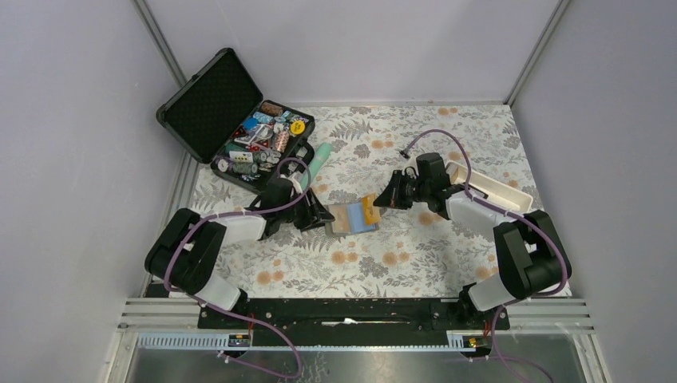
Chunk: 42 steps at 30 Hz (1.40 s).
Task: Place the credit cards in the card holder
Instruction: Pick up the card holder from the center of the board.
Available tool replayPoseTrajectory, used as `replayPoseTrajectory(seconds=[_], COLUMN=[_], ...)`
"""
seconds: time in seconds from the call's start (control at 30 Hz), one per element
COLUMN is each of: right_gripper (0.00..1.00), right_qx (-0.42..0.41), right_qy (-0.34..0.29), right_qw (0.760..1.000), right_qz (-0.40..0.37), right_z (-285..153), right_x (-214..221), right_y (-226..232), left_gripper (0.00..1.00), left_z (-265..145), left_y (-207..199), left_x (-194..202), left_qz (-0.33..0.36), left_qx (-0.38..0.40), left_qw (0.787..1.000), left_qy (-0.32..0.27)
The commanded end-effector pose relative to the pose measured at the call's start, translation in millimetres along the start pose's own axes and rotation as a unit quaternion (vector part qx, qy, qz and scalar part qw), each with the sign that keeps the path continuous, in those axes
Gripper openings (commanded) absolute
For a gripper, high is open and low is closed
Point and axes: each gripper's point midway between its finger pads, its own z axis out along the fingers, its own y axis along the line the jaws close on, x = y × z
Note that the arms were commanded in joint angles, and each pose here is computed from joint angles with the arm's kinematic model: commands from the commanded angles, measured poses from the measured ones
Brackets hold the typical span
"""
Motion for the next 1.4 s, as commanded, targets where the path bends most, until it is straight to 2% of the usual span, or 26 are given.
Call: replayPoseTrajectory(seconds=[0.0, 0.1, 0.37, 0.77, 0.87, 1.0, 1.03, 1.2, 1.37], right_gripper=[0.00, 0.00, 0.00, 0.00, 0.00, 0.00, 0.00, 0.00, 0.00], right_qx=[-0.021, -0.015, -0.017, -0.014, -0.012, -0.007, -0.006, -0.018, -0.066], right_qy=[-0.006, -0.002, -0.001, -0.003, 0.000, 0.000, -0.003, -0.030, -0.061], right_qw=[1.000, 1.000, 1.000, 1.000, 1.000, 1.000, 1.000, 0.999, 0.995], right_qz=[-0.019, -0.020, -0.019, -0.026, -0.024, -0.021, -0.021, -0.027, -0.033], right_z=[3, 4, 5, -1, 0, 0, 0, -9, -19], right_x=[-9, -8, -8, -9, -7, -6, -6, -12, -16], right_y=[12, 9, 10, 13, 11, 8, 8, 18, 38], left_gripper=[0.47, 0.46, 0.30, 0.22, 0.17, 0.04, 0.00, 0.00, 0.00], left_z=[4, 5, 13, 22, 24, 25, 24, 13, -6], left_y=[-28, -28, -29, -23, -22, -24, -25, -49, -75], left_x=[-14, -15, -14, -11, -10, -9, -9, -11, -11], left_qz=[0.023, 0.024, 0.014, 0.002, 0.000, 0.004, 0.005, 0.020, 0.036], left_qx=[0.048, 0.049, 0.059, 0.061, 0.061, 0.069, 0.074, 0.145, 0.225], left_qw=[0.999, 0.998, 0.998, 0.998, 0.998, 0.998, 0.997, 0.989, 0.973], left_qy=[-0.010, -0.010, 0.002, 0.012, 0.015, 0.016, 0.015, -0.003, -0.025])
